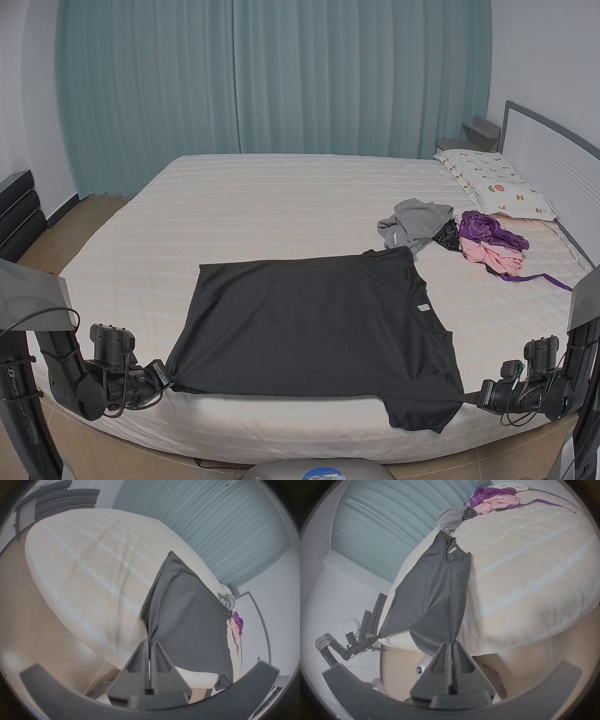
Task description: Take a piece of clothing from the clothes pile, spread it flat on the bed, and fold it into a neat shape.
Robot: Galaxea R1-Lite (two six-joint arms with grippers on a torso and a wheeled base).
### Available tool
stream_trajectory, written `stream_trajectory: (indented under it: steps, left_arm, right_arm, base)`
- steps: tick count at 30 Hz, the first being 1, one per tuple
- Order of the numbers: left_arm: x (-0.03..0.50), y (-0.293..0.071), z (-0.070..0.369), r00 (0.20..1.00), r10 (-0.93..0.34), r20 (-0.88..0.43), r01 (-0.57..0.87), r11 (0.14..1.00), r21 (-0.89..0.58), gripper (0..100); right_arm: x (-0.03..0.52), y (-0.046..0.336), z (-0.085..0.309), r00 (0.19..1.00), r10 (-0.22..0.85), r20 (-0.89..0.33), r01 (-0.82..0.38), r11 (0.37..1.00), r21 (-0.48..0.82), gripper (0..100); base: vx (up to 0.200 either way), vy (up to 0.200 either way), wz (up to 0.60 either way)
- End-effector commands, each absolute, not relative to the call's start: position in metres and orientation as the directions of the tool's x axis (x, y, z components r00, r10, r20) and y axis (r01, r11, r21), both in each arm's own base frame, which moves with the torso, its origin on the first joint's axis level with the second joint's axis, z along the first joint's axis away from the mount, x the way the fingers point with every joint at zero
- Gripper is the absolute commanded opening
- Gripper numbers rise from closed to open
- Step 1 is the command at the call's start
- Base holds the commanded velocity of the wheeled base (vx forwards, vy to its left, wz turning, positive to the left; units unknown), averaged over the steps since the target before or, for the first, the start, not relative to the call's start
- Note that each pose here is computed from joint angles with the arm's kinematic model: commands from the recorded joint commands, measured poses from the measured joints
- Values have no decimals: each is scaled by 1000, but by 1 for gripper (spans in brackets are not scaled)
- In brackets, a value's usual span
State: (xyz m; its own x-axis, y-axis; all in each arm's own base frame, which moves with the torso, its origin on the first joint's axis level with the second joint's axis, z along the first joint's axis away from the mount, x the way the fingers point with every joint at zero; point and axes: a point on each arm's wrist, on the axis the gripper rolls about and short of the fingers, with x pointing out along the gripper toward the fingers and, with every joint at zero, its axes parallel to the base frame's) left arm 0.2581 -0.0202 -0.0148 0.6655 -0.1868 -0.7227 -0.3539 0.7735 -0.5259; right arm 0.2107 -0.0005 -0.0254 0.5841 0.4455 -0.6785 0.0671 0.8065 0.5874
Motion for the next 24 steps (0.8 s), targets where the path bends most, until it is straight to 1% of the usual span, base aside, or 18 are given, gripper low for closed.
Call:
stream_trajectory:
  steps: [1, 4, 13, 19, 24]
  left_arm:
    - [253, -19, -15, 656, -191, -730, -350, 781, -518, 0]
    - [246, -18, -15, 640, -206, -740, -322, 803, -502, 0]
    - [235, -13, -16, 620, -205, -758, -302, 829, -471, 0]
    - [226, -13, -15, 603, -206, -770, -284, 847, -449, 0]
    - [216, -12, -14, 585, -206, -784, -249, 875, -415, 0]
  right_arm:
    - [205, -4, -23, 584, 441, -681, 78, 805, 588, 0]
    - [197, -4, -23, 563, 464, -684, 63, 801, 595, 0]
    - [191, -9, -20, 550, 454, -701, 73, 810, 582, 0]
    - [177, -8, -17, 467, 471, -748, 42, 833, 551, 0]
    - [170, -11, -12, 457, 467, -757, 36, 841, 540, 0]
  base:
    - [0, 0, 0]
    - [0, 0, 0]
    - [0, 0, 0]
    - [0, 0, 0]
    - [0, 0, 0]
